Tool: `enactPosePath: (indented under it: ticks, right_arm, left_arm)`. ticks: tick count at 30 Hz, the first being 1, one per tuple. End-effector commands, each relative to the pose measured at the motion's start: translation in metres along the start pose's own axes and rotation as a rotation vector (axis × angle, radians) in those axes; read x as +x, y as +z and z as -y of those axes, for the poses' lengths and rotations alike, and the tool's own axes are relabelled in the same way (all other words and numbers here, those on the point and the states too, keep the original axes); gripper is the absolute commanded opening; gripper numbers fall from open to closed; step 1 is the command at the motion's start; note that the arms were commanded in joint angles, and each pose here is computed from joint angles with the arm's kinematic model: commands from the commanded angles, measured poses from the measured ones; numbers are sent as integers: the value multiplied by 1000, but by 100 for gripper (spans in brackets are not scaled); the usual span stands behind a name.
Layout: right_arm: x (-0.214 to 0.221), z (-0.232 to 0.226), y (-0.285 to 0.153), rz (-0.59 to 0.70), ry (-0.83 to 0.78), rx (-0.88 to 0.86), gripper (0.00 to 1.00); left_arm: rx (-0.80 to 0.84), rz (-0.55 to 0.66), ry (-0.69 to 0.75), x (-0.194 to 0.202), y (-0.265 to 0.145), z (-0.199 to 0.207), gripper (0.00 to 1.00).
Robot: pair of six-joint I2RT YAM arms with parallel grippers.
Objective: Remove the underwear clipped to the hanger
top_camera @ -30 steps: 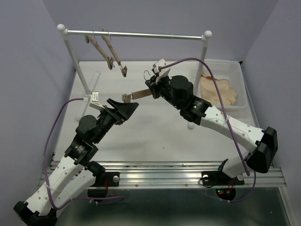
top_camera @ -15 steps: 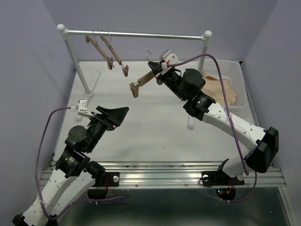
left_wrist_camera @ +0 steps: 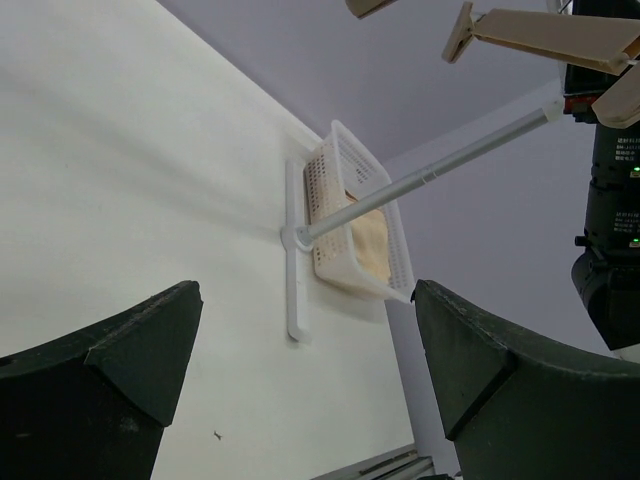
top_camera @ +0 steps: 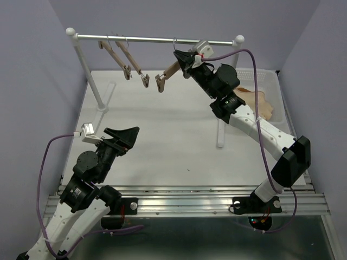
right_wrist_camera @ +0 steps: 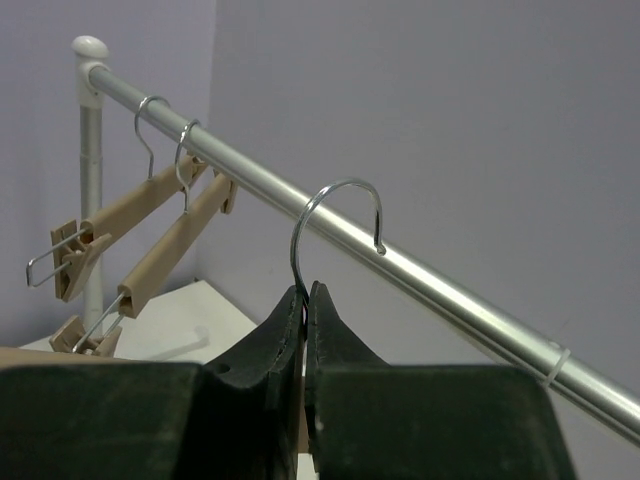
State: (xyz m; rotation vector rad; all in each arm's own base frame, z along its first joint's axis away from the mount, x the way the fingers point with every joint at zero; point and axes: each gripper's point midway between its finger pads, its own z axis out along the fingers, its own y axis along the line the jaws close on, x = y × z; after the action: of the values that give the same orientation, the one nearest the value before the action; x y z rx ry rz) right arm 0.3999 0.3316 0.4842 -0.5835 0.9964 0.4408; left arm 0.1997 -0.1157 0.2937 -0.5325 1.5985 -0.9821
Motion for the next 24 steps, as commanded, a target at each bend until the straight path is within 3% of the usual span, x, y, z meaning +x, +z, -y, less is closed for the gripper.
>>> enactPosePath:
  ticks: [1, 24]
  right_arm:
    - [-57, 14, 12, 180, -5, 18, 1]
    - [-20, 42, 26, 139, 64, 96, 1]
  left_arm:
    - [-7, 51, 7, -9, 0, -2, 99]
    - [-37, 62, 19, -9, 3, -9, 99]
